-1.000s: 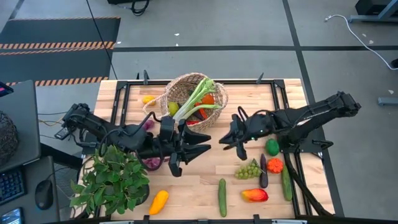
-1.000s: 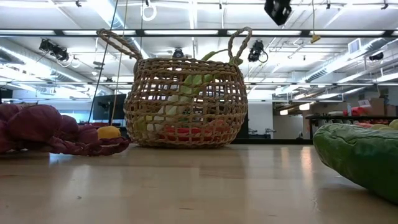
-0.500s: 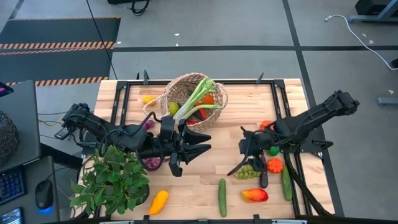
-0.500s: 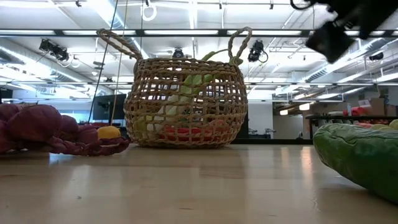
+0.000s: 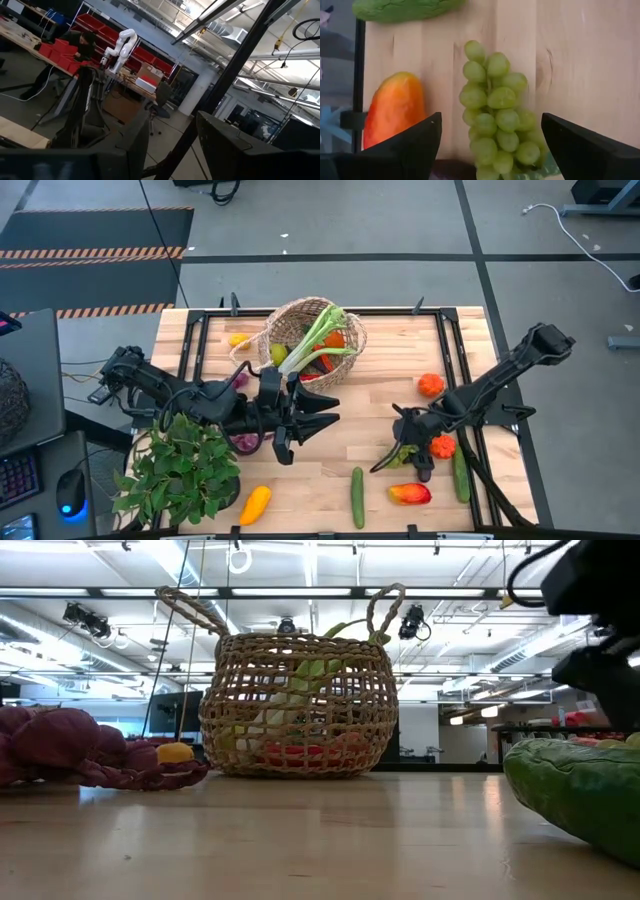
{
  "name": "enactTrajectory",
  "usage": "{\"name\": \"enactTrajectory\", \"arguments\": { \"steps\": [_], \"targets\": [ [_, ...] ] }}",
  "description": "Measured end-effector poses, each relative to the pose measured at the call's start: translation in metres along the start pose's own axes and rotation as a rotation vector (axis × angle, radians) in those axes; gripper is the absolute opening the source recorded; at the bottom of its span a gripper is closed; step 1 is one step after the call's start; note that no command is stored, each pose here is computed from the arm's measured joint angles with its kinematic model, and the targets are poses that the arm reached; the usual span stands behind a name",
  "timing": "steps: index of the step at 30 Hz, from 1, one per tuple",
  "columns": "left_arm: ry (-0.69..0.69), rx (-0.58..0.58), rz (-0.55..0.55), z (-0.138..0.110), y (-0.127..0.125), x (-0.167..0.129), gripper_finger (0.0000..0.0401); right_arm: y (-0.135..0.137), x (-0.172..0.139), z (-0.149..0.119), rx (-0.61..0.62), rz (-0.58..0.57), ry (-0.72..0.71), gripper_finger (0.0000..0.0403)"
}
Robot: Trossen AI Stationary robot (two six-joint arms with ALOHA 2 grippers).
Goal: Build produce basket
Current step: Put the green grapes into the brown basket
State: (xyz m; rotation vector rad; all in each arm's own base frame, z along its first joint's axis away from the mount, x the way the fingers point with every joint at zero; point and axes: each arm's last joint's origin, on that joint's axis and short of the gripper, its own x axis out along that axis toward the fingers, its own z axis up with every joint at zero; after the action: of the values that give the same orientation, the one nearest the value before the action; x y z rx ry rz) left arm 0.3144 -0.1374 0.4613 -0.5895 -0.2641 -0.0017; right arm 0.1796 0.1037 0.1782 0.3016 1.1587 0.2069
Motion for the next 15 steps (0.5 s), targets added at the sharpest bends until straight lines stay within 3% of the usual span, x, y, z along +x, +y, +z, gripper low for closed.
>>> {"name": "enactTrajectory", "arguments": {
  "steps": [15],
  "targets": [
    [0.032,-0.009,0.017,-0.003,0.002,0.0,0.0172,-0.016,0.018,-0.024,0.042,-0.108,-0.025,0.0345]
  ]
}}
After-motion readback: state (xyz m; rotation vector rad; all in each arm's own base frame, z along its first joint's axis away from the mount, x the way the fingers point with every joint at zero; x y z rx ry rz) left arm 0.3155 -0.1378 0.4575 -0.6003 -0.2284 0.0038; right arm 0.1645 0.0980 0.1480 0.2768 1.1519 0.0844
